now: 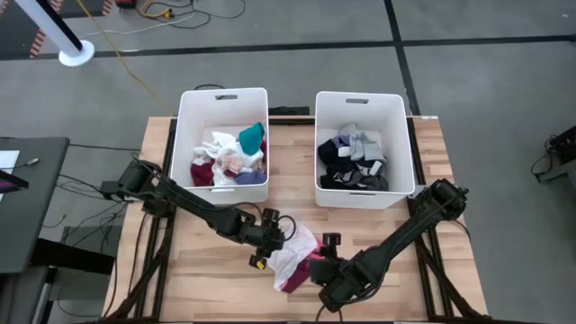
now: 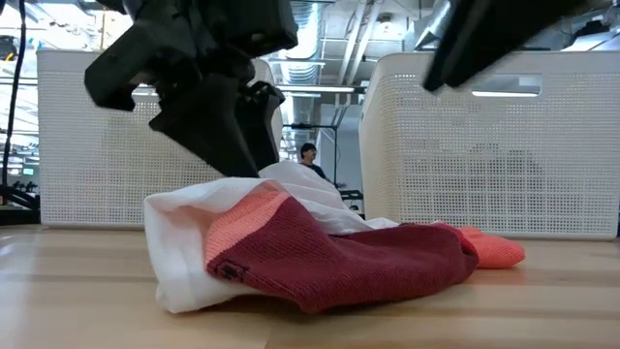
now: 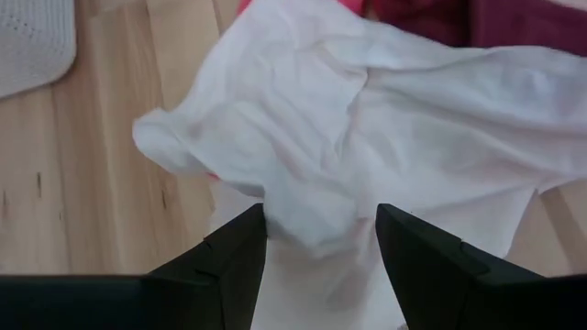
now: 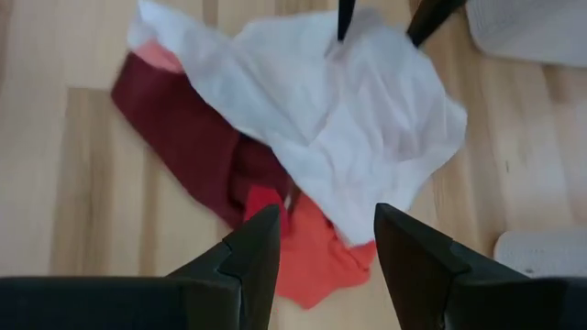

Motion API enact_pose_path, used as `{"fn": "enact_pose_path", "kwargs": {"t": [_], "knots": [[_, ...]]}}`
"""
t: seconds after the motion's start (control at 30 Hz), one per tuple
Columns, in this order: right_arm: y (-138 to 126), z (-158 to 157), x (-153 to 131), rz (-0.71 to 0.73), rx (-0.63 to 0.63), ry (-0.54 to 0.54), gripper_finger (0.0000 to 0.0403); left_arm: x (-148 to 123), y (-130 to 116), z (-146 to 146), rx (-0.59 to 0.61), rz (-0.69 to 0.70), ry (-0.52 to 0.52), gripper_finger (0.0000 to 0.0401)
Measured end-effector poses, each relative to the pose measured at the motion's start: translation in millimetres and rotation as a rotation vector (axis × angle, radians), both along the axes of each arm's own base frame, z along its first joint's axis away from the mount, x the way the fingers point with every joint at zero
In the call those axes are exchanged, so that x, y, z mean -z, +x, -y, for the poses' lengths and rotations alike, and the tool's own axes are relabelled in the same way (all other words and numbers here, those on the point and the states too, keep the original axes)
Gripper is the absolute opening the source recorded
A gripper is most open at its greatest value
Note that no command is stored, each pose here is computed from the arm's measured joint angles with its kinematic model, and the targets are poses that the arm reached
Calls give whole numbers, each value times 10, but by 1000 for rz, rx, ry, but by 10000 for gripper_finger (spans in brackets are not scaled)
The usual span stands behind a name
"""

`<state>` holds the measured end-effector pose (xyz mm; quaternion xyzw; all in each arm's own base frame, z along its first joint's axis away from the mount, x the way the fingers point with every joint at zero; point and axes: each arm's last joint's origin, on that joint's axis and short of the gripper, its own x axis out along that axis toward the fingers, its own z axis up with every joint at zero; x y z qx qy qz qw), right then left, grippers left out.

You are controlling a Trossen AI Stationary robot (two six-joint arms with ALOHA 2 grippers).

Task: Sort clothes
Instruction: Put the white underwear into the left white bin

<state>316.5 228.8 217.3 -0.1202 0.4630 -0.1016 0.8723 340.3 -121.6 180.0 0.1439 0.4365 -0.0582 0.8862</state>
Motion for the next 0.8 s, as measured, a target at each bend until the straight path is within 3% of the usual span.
{"fn": "enact_pose_path", "kwargs": {"t": [0.23,0.8], "knots": [[-73,62,209,-25,56,1,191,14,0,6,10,5,-26,191],[-22,21,192,23,31,31,191,3,14,12,33,24,-16,65]]}}
